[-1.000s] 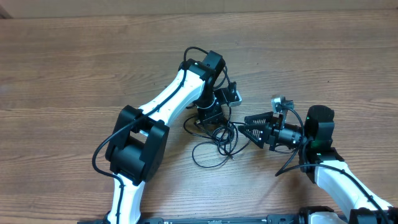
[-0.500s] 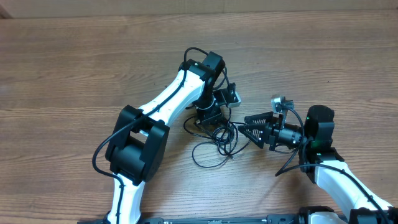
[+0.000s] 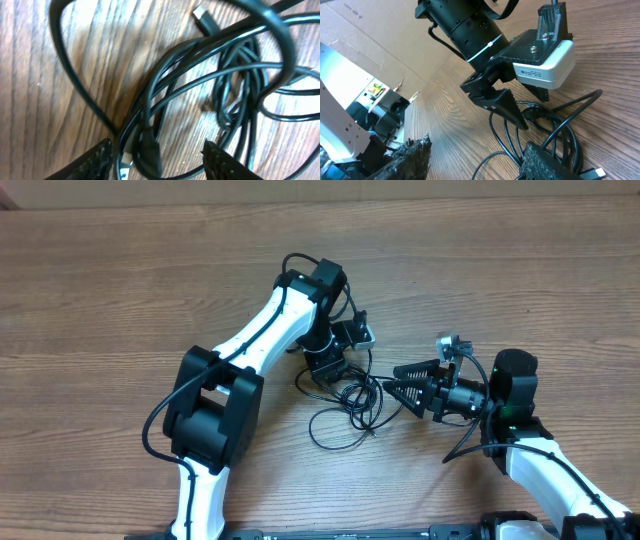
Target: Untangle cables
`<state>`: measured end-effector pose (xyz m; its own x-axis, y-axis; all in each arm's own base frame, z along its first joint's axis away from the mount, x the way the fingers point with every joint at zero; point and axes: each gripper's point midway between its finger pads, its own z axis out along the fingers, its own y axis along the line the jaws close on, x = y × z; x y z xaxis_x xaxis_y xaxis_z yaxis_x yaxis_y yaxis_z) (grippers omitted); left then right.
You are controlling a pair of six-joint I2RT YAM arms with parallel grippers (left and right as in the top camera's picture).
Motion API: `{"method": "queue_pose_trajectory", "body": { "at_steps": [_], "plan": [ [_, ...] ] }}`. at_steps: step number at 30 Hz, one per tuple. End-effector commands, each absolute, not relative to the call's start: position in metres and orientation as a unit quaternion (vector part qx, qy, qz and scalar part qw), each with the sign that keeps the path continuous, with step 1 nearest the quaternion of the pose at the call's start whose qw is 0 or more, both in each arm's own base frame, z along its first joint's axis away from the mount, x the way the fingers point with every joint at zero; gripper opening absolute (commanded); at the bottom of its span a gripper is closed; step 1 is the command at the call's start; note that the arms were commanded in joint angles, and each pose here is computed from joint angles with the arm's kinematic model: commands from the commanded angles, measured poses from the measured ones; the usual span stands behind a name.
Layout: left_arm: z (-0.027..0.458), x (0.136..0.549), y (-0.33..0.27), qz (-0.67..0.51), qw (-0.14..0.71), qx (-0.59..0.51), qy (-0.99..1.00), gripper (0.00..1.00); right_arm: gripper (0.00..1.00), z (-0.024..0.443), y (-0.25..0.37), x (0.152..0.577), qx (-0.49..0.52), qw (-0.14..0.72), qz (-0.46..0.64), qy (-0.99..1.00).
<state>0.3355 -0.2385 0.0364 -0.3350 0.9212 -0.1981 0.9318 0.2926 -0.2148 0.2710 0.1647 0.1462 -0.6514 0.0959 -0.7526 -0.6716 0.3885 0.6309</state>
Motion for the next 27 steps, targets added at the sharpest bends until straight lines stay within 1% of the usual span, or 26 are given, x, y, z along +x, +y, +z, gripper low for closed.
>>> {"method": "queue_pose_trajectory", "body": {
  "at_steps": [1,6,12,14,18,23,27],
  "plan": [
    [0.034,0.326,-0.248,-0.173,0.015,0.591,0.788,0.63,0.59,0.15,0.165,0.275,-0.194,0.376,0.514,0.746],
    [0.031,0.323,-0.248,-0.153,0.008,0.601,0.785,0.63,0.59,0.15,0.165,0.275,-0.194,0.376,0.514,0.746],
    [0.027,0.334,-0.241,-0.094,0.018,0.645,0.758,0.65,0.59,0.15,0.165,0.275,-0.194,0.376,0.514,0.746],
    [0.026,0.335,-0.242,-0.093,0.021,0.652,0.752,0.65,0.59,0.15,0.165,0.275,-0.194,0.376,0.514,0.746],
    [0.027,0.334,-0.242,-0.095,0.02,0.654,0.751,0.61,0.59,0.15,0.165,0.275,-0.194,0.376,0.514,0.746],
    [0.029,0.329,-0.252,-0.128,0.028,0.655,0.744,0.63,0.59,0.15,0.165,0.275,-0.193,0.376,0.514,0.746],
    [0.029,0.33,-0.255,-0.129,0.033,0.656,0.742,0.61,0.58,0.15,0.165,0.275,-0.193,0.376,0.514,0.746]
  ]
}}
